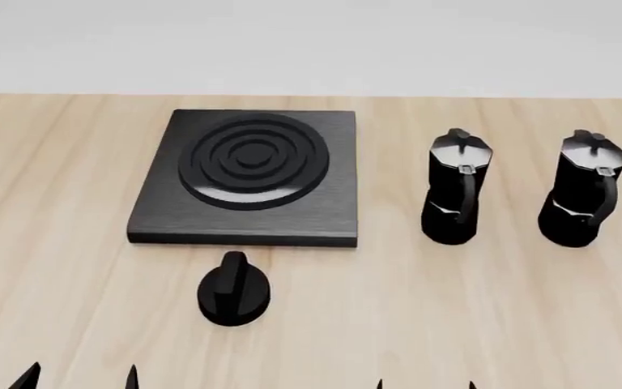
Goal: Put the right moka pot on the stove.
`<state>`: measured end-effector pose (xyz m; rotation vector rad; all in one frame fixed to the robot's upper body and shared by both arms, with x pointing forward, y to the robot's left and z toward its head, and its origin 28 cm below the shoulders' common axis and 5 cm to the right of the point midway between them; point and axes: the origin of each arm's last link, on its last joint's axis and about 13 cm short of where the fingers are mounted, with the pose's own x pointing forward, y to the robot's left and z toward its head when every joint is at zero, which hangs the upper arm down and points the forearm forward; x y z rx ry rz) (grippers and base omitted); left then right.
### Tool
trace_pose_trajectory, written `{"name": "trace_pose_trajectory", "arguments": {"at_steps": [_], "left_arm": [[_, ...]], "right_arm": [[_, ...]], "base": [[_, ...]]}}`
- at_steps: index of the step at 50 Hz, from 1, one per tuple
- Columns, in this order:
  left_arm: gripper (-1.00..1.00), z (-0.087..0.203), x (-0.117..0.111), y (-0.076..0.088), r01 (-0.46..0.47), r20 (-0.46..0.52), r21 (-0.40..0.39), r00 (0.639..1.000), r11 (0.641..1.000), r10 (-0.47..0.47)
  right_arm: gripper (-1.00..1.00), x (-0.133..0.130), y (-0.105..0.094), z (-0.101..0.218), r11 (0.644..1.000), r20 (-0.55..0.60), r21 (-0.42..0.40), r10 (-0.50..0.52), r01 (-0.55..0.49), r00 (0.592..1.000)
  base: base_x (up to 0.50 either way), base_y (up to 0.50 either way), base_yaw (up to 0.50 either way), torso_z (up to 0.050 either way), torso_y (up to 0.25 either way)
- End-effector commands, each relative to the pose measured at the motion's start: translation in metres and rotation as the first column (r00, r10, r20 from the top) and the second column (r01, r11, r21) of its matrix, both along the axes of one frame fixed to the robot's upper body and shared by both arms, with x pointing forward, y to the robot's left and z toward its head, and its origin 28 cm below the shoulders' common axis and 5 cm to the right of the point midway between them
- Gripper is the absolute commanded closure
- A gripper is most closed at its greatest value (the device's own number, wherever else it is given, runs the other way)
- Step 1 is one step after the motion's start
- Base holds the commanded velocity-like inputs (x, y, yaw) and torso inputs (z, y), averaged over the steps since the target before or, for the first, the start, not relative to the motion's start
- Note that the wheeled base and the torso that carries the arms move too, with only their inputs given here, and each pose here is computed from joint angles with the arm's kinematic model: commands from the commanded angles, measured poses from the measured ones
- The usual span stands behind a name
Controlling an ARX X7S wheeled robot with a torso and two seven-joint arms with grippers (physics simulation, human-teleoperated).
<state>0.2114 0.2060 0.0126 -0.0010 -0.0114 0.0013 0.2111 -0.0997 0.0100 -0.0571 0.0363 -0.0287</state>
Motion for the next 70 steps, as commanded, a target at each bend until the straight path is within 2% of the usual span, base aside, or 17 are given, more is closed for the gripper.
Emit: {"name": "trace_pose_trajectory", "arguments": {"at_steps": [1,70], "left_arm": [[-1.00,-0.0003,-0.0002,0.0000,0.001,0.000,0.000,1.000,1.000,-0.001],[-1.00,0.0001,0.0001,-0.0002,0.002,-0.002,0.002,1.000,1.000,-0.002]], "right_arm": [[-1.00,0.0002,0.0000,-0.0001,1.000,0.002,0.002,0.002,-0.002,1.000],[-1.00,0.0000,-0.0013,-0.0010,1.000,0.001,0.001,0.002,-0.002,1.000]], "base": [[0.13,0.00,0.00,0.000,0.000],[0.16,0.00,0.00,0.000,0.000]]}}
